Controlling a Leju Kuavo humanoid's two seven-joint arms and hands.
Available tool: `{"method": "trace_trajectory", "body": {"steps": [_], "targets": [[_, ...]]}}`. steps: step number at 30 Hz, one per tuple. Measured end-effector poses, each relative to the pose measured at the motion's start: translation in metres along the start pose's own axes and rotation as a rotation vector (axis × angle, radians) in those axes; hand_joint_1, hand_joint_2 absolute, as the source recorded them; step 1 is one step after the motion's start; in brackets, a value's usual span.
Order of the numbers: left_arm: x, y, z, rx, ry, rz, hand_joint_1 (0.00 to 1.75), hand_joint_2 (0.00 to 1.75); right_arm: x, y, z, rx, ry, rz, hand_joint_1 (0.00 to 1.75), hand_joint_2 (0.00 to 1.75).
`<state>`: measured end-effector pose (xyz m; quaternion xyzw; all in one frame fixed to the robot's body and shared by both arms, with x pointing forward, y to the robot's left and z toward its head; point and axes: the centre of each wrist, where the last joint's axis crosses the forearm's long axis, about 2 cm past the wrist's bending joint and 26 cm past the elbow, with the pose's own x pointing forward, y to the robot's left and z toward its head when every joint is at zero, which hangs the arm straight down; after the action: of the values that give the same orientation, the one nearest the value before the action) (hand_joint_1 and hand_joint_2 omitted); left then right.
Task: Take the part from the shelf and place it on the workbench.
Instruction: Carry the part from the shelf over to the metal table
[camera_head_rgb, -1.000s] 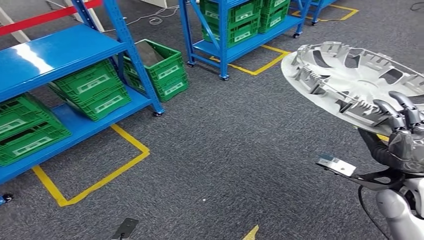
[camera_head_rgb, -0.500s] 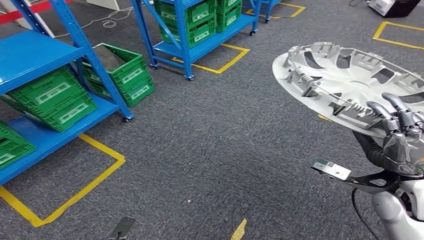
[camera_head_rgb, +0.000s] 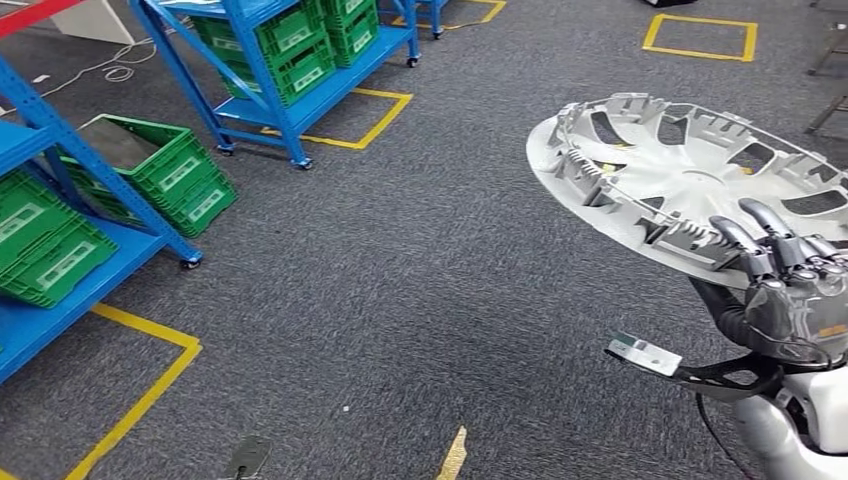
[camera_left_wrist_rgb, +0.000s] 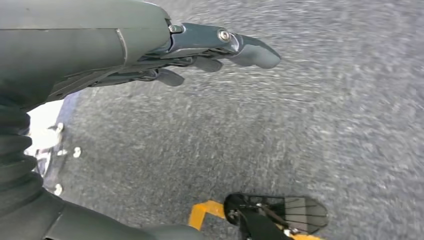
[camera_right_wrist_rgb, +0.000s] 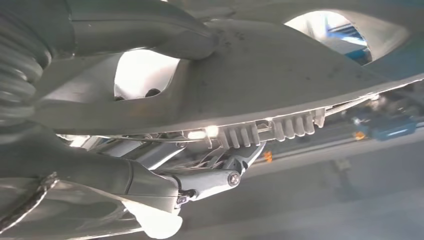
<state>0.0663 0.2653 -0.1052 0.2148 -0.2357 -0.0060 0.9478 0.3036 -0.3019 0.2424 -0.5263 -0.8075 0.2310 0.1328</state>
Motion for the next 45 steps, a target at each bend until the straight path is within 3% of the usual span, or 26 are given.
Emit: {"method": "trace_trajectory", "body": {"steps": [35, 45], "targets": [[-0.004, -0.001, 0.002, 0.004, 0.018, -0.002, 0.0, 1.75, 0.04, -0.026, 0.023, -0.074, -0.074, -0.052, 1.75, 1.75], [-0.003, -0.001, 0.001, 0.003, -0.001, 0.0, 0.0, 1.75, 0.039, -0.038, 0.032, -0.095, -0.055, -0.048, 1.75, 1.75]]}}
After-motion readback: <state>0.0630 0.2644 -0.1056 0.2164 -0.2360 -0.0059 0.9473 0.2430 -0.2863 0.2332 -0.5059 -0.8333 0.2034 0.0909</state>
